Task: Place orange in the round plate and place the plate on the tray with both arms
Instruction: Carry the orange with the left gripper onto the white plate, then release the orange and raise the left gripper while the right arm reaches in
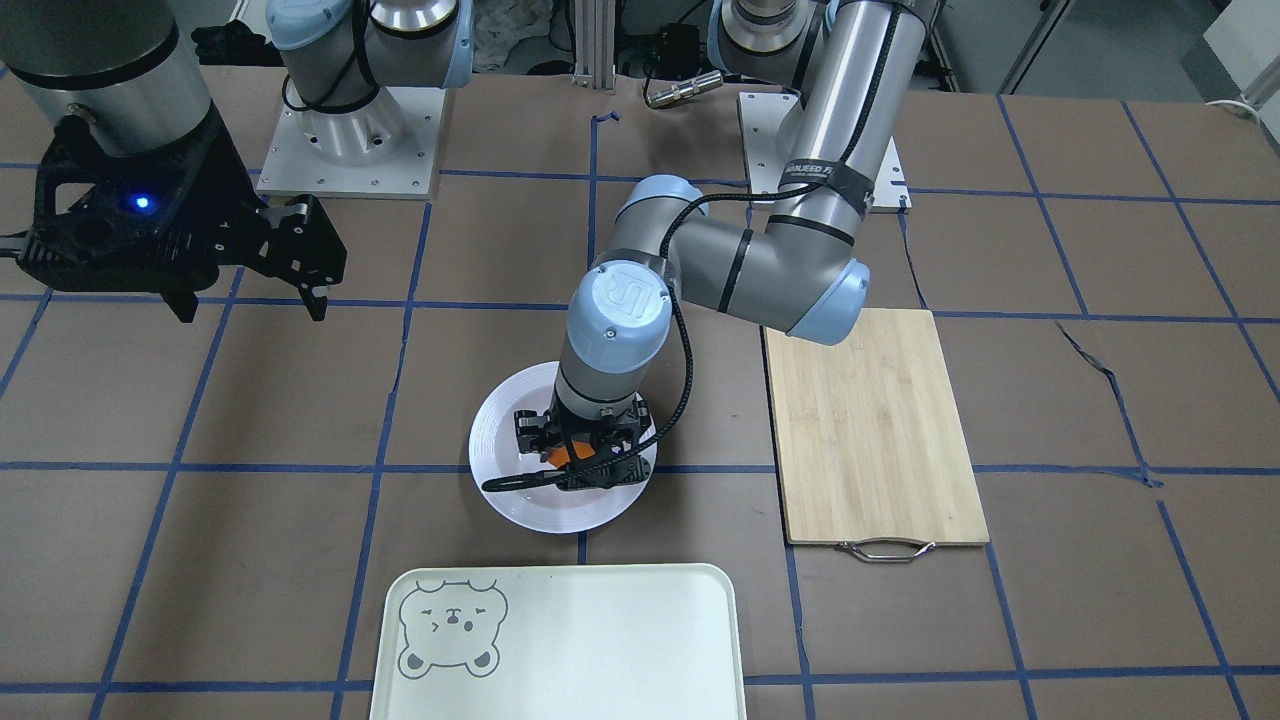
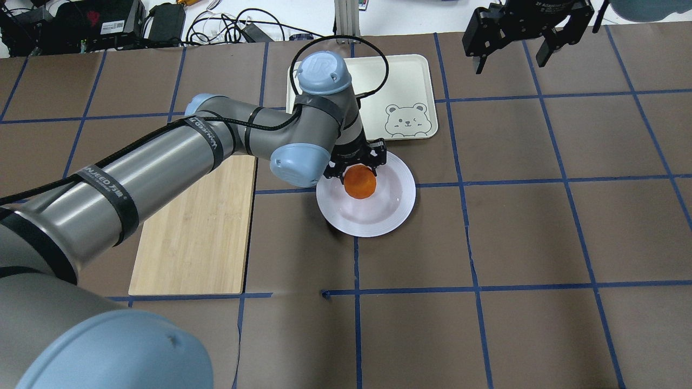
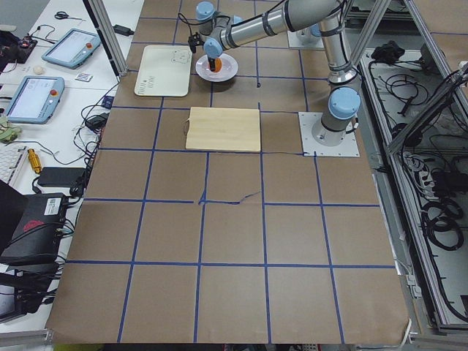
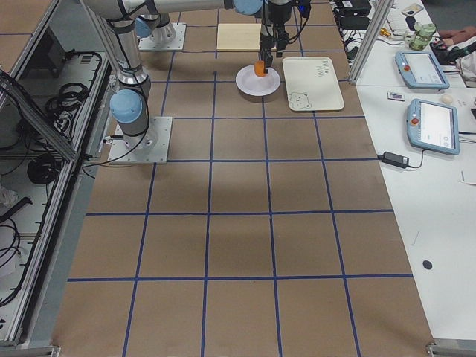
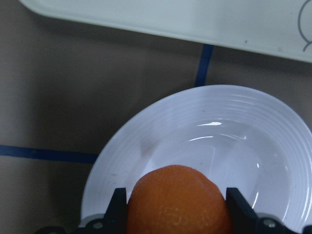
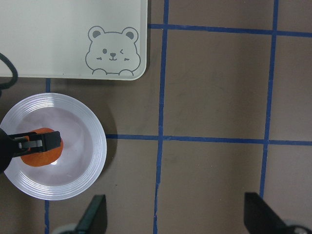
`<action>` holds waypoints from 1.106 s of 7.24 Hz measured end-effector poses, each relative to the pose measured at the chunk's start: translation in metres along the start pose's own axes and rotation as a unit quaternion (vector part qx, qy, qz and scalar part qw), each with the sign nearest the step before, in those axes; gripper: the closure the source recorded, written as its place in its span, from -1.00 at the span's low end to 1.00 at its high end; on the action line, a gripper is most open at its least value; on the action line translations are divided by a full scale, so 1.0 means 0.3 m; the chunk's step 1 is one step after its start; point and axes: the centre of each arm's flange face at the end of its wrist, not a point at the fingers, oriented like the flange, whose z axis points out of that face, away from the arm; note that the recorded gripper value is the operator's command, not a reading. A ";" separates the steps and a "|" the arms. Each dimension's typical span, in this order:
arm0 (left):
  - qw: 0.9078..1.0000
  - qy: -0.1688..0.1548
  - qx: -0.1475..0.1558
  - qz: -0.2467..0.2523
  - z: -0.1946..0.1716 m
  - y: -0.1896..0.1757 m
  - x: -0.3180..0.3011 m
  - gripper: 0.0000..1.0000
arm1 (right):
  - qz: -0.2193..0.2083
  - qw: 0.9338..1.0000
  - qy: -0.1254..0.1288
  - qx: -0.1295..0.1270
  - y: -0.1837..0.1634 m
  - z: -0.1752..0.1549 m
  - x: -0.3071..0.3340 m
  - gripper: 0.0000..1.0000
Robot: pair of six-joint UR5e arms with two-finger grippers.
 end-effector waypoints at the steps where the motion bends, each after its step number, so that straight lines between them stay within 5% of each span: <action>1: 1.000 -0.008 0.001 0.008 0.025 0.022 0.023 -0.99 | 0.000 1.000 0.000 0.000 0.000 0.000 0.000 -1.00; 4: 1.000 -0.017 0.014 0.021 0.007 0.016 0.032 -1.00 | -0.001 1.000 -0.007 0.000 -0.002 0.004 -0.010 -1.00; 6: 0.998 -0.015 0.023 0.048 -0.139 -0.066 -0.047 -1.00 | 0.002 0.997 -0.072 0.007 -0.028 0.038 -0.032 -1.00; 8: 0.996 -0.029 0.015 0.081 -0.347 -0.119 -0.223 -1.00 | 0.023 0.994 -0.105 0.003 -0.036 0.158 0.020 -1.00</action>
